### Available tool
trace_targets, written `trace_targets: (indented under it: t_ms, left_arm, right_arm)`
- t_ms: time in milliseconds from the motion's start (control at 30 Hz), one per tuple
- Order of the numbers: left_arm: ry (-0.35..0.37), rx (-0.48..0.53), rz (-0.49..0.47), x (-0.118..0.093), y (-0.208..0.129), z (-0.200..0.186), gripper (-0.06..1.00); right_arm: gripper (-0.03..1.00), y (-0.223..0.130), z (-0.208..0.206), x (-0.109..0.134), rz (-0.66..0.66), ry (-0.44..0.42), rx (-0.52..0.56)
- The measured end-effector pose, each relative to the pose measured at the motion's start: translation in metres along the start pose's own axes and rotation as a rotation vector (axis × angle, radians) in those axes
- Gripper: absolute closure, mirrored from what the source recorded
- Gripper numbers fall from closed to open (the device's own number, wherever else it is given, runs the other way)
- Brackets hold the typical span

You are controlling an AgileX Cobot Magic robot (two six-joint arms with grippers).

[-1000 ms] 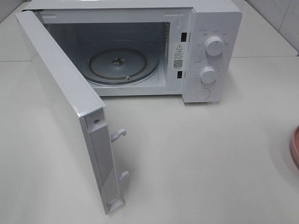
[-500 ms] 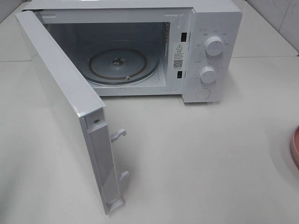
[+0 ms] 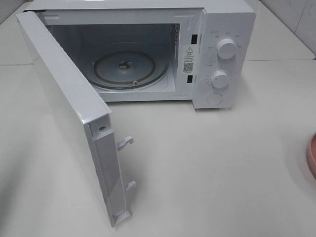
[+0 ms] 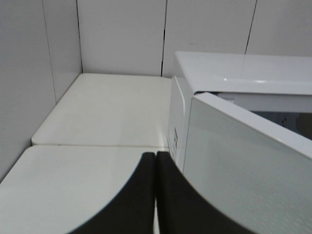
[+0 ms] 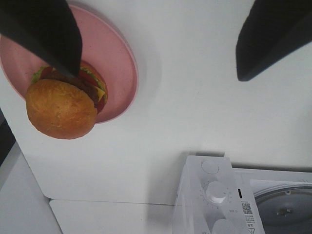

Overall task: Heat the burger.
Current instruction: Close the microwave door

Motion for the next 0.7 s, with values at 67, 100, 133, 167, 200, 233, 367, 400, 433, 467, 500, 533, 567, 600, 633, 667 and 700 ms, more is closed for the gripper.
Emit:
trace_targets:
  t_ms: [67,100,133,167,200,233,367,400,433,467,500,533,567,600,633,667,700]
  left_arm:
    - [0.003,-0.014,-0.001,0.001,0.0,0.002,0.94]
    - [0.01,-0.029,-0.011,0.002,-0.003,0.008,0.94]
    - [0.012,-0.033,-0.016,0.003,-0.004,0.011,0.94]
    - [0.012,-0.033,-0.016,0.003,-0.004,0.011,0.94]
    - [0.013,-0.03,-0.023,0.003,-0.007,0.017,0.94]
    - [0.008,-0.027,-0.006,0.002,-0.01,0.025,0.94]
    - [-0.01,-0.02,0.016,-0.001,-0.016,0.037,0.94]
    - [-0.02,-0.016,0.023,-0.003,-0.019,0.041,0.94]
    - [-0.02,-0.016,0.023,-0.003,-0.019,0.041,0.94]
    - [-0.042,-0.001,0.03,-0.007,-0.026,0.05,0.94]
    - [-0.042,-0.001,0.03,-0.007,-0.026,0.05,0.94]
    - [-0.073,0.02,0.054,-0.012,-0.035,0.058,0.94]
    - [-0.091,0.03,0.064,-0.015,-0.04,0.062,0.94]
    - [-0.091,0.03,0.064,-0.015,-0.04,0.062,0.94]
    - [-0.124,0.042,0.085,-0.021,-0.048,0.069,0.94]
    - [-0.141,0.051,0.094,-0.024,-0.053,0.073,0.94]
    - [-0.141,0.051,0.094,-0.024,-0.053,0.073,0.94]
  right_arm:
    - [0.2,0.0,0.0,0.0,0.0,0.0,0.0]
    - [0.2,0.0,0.0,0.0,0.0,0.0,0.0]
    - [0.2,0.0,0.0,0.0,0.0,0.0,0.0]
    - [0.2,0.0,0.0,0.0,0.0,0.0,0.0]
    - [0.2,0.0,0.0,0.0,0.0,0.0,0.0]
    - [0.2,0.0,0.0,0.0,0.0,0.0,0.0]
    - [0.2,0.0,0.0,0.0,0.0,0.0,0.0]
    - [0.2,0.0,0.0,0.0,0.0,0.0,0.0]
    - [0.2,0.0,0.0,0.0,0.0,0.0,0.0]
    - [0.2,0.0,0.0,0.0,0.0,0.0,0.0]
    - [0.2,0.0,0.0,0.0,0.0,0.0,0.0]
    - [0.2,0.0,0.0,0.0,0.0,0.0,0.0]
    - [0.2,0.0,0.0,0.0,0.0,0.0,0.0]
    - [0.2,0.0,0.0,0.0,0.0,0.0,0.0]
    - [0.2,0.0,0.0,0.0,0.0,0.0,0.0]
    - [0.2,0.0,0.0,0.0,0.0,0.0,0.0]
    - [0.2,0.0,0.0,0.0,0.0,0.0,0.0]
Point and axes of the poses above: a point on each arm's last joint axis where the gripper is mounted, z pointing out along that axis toward the gripper, x along the wrist's bending axis when the last joint is at zero, y = z × x, the point moved 9 cm from there along z, pointing out along that axis toward the gripper, and after that the axes turned 1 degree about z, right-handed, at the moved point
